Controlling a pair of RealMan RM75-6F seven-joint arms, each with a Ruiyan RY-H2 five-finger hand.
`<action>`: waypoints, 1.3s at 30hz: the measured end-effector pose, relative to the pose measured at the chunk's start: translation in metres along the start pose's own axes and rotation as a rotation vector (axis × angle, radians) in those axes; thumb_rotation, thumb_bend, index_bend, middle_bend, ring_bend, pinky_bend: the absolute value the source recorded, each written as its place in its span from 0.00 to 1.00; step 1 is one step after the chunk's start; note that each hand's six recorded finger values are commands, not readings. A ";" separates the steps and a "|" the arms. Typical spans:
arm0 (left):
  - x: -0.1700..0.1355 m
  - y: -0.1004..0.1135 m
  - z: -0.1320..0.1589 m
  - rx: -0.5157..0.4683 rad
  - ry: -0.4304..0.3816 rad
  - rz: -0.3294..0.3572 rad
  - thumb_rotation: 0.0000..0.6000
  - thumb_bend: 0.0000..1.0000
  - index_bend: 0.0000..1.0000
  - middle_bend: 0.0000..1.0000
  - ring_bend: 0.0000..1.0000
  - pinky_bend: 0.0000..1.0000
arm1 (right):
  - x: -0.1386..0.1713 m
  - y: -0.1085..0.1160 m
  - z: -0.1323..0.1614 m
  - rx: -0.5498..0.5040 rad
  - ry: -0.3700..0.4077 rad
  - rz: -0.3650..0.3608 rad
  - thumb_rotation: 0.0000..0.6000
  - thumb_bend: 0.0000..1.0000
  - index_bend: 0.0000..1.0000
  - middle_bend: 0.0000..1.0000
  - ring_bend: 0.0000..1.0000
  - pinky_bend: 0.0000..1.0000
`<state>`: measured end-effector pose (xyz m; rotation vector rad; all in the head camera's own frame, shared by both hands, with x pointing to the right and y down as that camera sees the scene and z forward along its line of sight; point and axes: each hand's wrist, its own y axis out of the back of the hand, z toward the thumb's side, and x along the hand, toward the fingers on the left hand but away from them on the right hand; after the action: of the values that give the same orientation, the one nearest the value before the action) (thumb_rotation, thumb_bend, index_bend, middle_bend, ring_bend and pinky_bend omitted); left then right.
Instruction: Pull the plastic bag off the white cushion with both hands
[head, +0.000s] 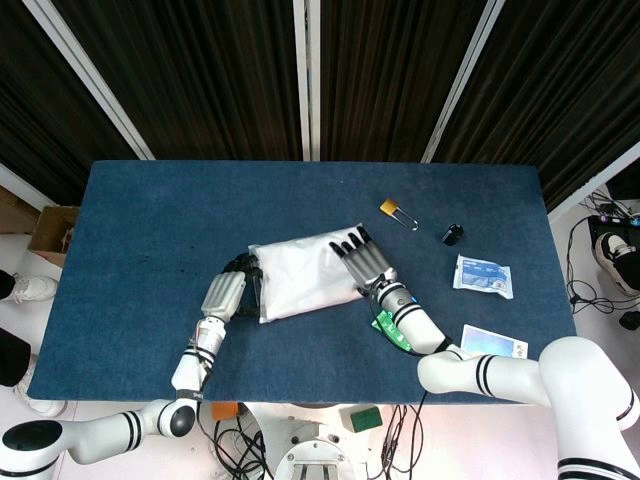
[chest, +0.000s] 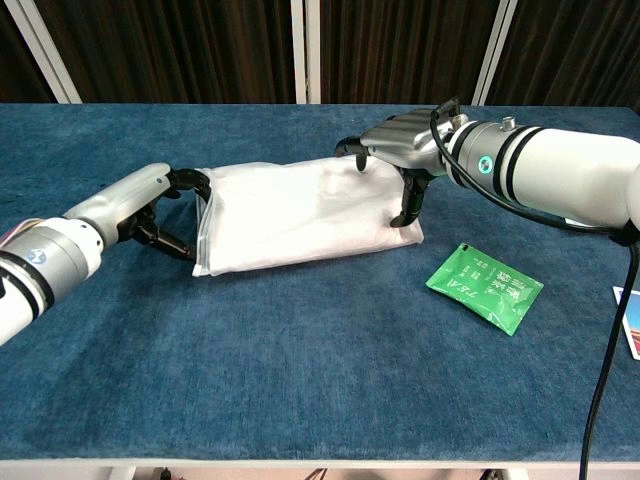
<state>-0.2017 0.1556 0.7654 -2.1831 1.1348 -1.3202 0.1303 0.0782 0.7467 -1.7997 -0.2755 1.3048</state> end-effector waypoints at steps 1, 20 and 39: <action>0.001 -0.001 0.001 0.014 -0.006 -0.003 1.00 0.25 0.39 0.11 0.02 0.12 | 0.000 0.000 0.000 -0.001 0.001 0.001 1.00 0.15 0.10 0.22 0.07 0.06; 0.020 -0.018 0.002 0.130 -0.071 -0.026 1.00 0.44 0.56 0.19 0.02 0.12 | -0.001 -0.002 0.001 -0.034 0.006 -0.002 1.00 0.15 0.12 0.23 0.07 0.06; -0.007 -0.010 0.003 0.045 -0.155 0.048 1.00 0.54 0.67 0.27 0.03 0.12 | 0.042 0.025 -0.042 -0.191 -0.008 -0.099 1.00 0.18 0.12 0.23 0.08 0.11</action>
<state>-0.1962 0.1675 0.7661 -2.1702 1.0812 -1.1239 0.1765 0.0683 0.7031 -1.9142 -0.5022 1.2516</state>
